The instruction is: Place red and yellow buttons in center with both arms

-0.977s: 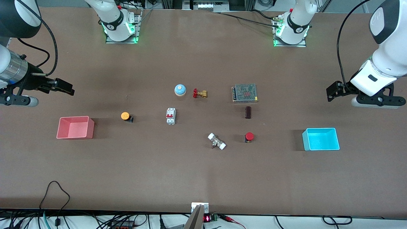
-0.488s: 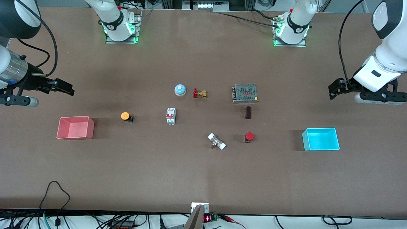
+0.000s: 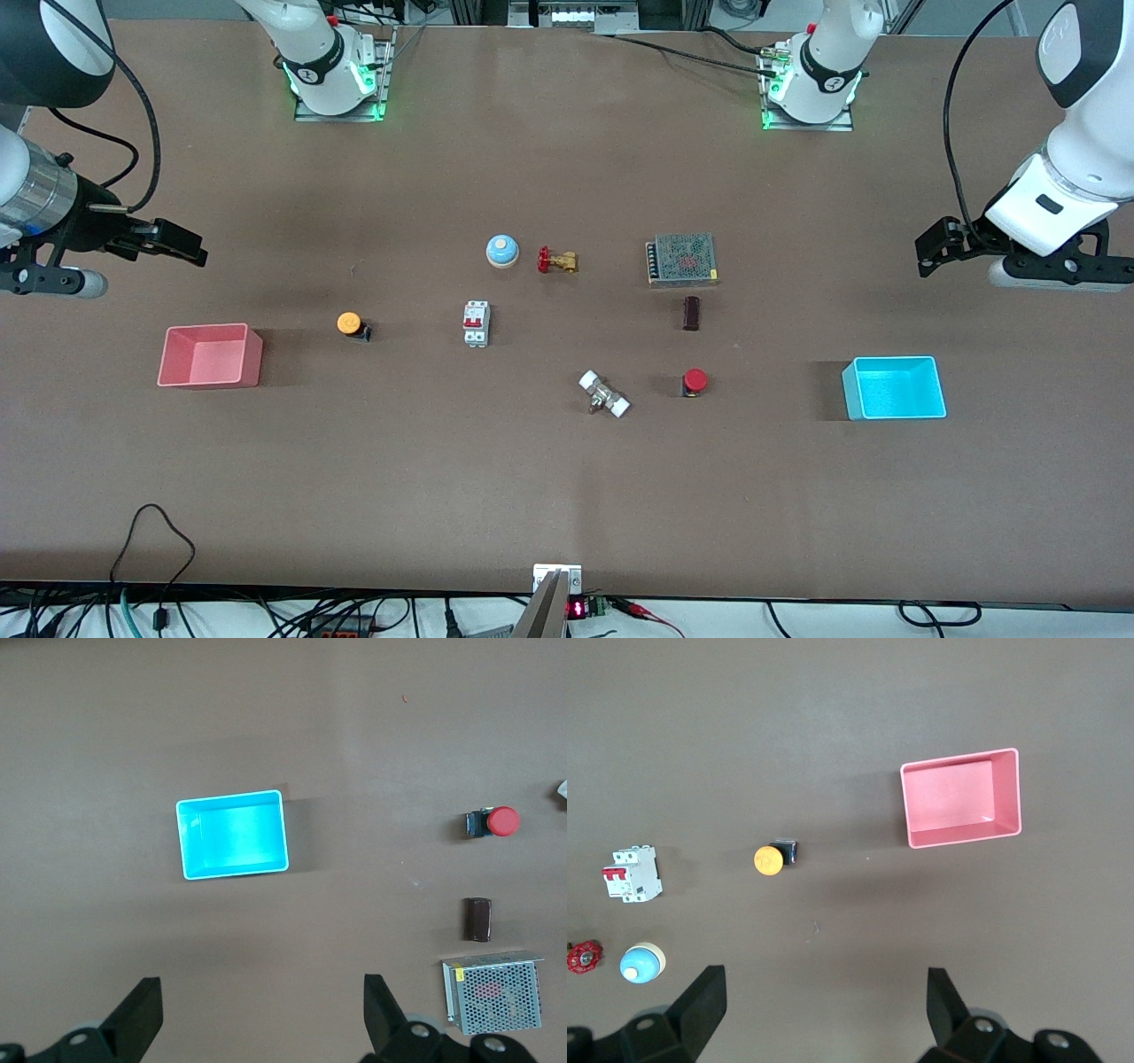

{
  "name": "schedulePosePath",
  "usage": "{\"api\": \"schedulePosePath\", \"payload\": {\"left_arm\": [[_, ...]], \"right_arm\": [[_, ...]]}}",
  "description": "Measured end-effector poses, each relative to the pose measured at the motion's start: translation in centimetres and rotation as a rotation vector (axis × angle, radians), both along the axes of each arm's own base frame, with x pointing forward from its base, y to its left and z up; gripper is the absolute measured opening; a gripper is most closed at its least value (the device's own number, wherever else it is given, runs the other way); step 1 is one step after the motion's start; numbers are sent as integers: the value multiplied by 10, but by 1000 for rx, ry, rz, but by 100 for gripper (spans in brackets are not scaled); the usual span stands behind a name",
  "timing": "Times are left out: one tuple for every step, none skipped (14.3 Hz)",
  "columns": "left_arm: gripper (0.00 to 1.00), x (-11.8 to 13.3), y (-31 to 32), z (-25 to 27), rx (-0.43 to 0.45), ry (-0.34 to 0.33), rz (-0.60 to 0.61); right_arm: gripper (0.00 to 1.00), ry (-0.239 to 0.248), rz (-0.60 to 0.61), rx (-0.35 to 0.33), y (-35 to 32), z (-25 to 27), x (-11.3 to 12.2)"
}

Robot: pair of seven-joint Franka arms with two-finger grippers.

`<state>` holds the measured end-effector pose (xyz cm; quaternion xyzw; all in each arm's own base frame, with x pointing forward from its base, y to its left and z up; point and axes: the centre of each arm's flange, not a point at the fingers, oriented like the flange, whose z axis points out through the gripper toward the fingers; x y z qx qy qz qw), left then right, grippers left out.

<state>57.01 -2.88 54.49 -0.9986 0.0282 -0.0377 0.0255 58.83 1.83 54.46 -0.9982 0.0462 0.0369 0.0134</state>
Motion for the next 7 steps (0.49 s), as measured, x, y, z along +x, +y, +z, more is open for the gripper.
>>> {"api": "schedulePosePath", "payload": {"left_arm": [[100,0,0,0,0,1,0],[100,0,0,0,0,1,0],[100,0,0,0,0,1,0],[100,0,0,0,0,1,0],[100,0,0,0,0,1,0],[100,0,0,0,0,1,0],[100,0,0,0,0,1,0]], "right_arm": [[100,0,-1,0,0,0,0],[100,1,-1,0,-1,0,0],[100,1,-2,0,-1,0,0],[100,1,-2,0,-1,0,0],[100,1,-2,0,-1,0,0],[100,2,-2,0,-1,0,0],[100,4,-2,0,-1,0,0]]}}
